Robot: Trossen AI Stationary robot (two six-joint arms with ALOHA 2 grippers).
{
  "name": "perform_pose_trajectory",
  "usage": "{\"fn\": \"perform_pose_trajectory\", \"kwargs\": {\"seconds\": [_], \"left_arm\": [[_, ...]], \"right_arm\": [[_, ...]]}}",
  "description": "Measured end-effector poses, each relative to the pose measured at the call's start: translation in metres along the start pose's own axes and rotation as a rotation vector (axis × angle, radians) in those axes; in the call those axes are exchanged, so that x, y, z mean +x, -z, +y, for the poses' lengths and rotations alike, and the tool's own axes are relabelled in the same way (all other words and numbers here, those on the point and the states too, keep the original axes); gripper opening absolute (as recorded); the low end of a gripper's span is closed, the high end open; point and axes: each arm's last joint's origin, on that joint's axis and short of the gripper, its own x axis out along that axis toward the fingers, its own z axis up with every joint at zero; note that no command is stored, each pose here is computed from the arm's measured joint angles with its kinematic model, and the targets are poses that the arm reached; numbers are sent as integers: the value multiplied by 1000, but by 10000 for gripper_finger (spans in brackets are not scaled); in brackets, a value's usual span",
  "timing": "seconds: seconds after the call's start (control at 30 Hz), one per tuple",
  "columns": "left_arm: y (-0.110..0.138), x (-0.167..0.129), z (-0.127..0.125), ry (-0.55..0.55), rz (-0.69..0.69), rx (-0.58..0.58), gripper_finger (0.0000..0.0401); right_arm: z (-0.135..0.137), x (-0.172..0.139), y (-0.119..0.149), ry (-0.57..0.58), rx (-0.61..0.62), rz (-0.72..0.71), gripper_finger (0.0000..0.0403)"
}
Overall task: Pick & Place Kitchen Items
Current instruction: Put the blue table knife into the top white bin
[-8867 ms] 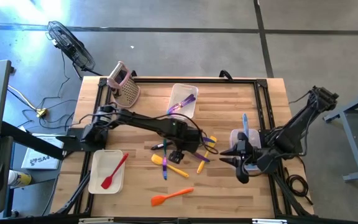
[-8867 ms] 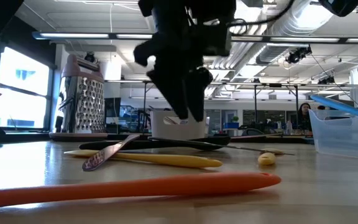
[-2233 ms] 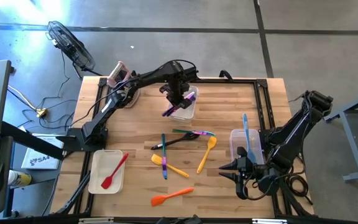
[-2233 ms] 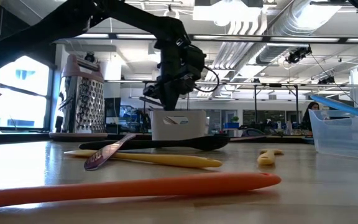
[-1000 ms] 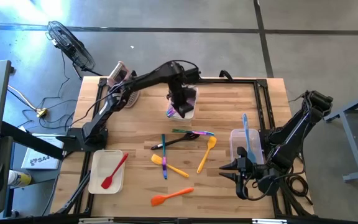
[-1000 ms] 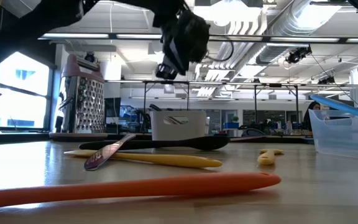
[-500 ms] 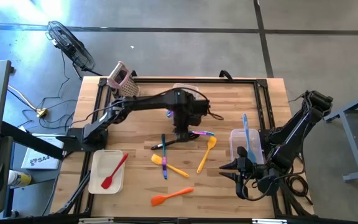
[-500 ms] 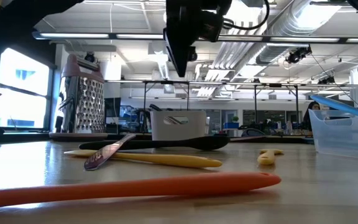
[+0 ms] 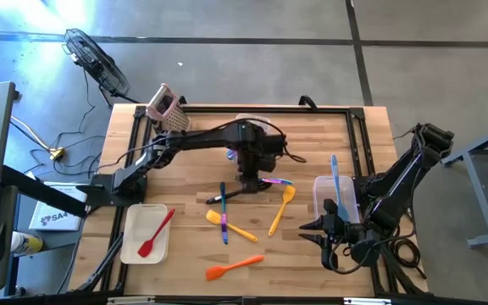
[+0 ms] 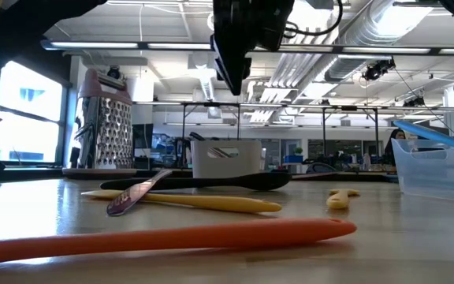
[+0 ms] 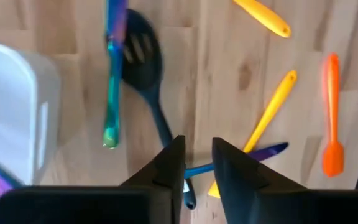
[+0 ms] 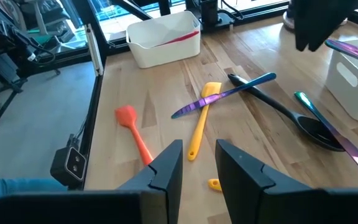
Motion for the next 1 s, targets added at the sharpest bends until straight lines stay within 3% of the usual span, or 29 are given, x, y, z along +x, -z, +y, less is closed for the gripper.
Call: {"fn": "perform_pose_trajectory", "kwargs": {"seconds": [0.13, 0.3, 0.4, 0.63, 0.87, 1.0], "left_arm": [[0, -1, 4, -10, -1, -39, 130], [2, 6, 10, -180, 25, -123, 187], [4, 13, 10, -201, 55, -110, 206], [11, 42, -7, -114, 180, 139, 205], [11, 80, -19, -122, 171, 213, 188], [8, 85, -19, -183, 129, 213, 187]], "right_arm": [[0, 0, 0, 1, -3, 2, 89], [0, 0, 0, -2, -3, 5, 89], [0, 0, 0, -2, -3, 5, 89], [0, 0, 1, -11, -14, 14, 89], [0, 0, 1, -22, -78, 24, 89], [1, 0, 1, -40, -115, 39, 89]]}}
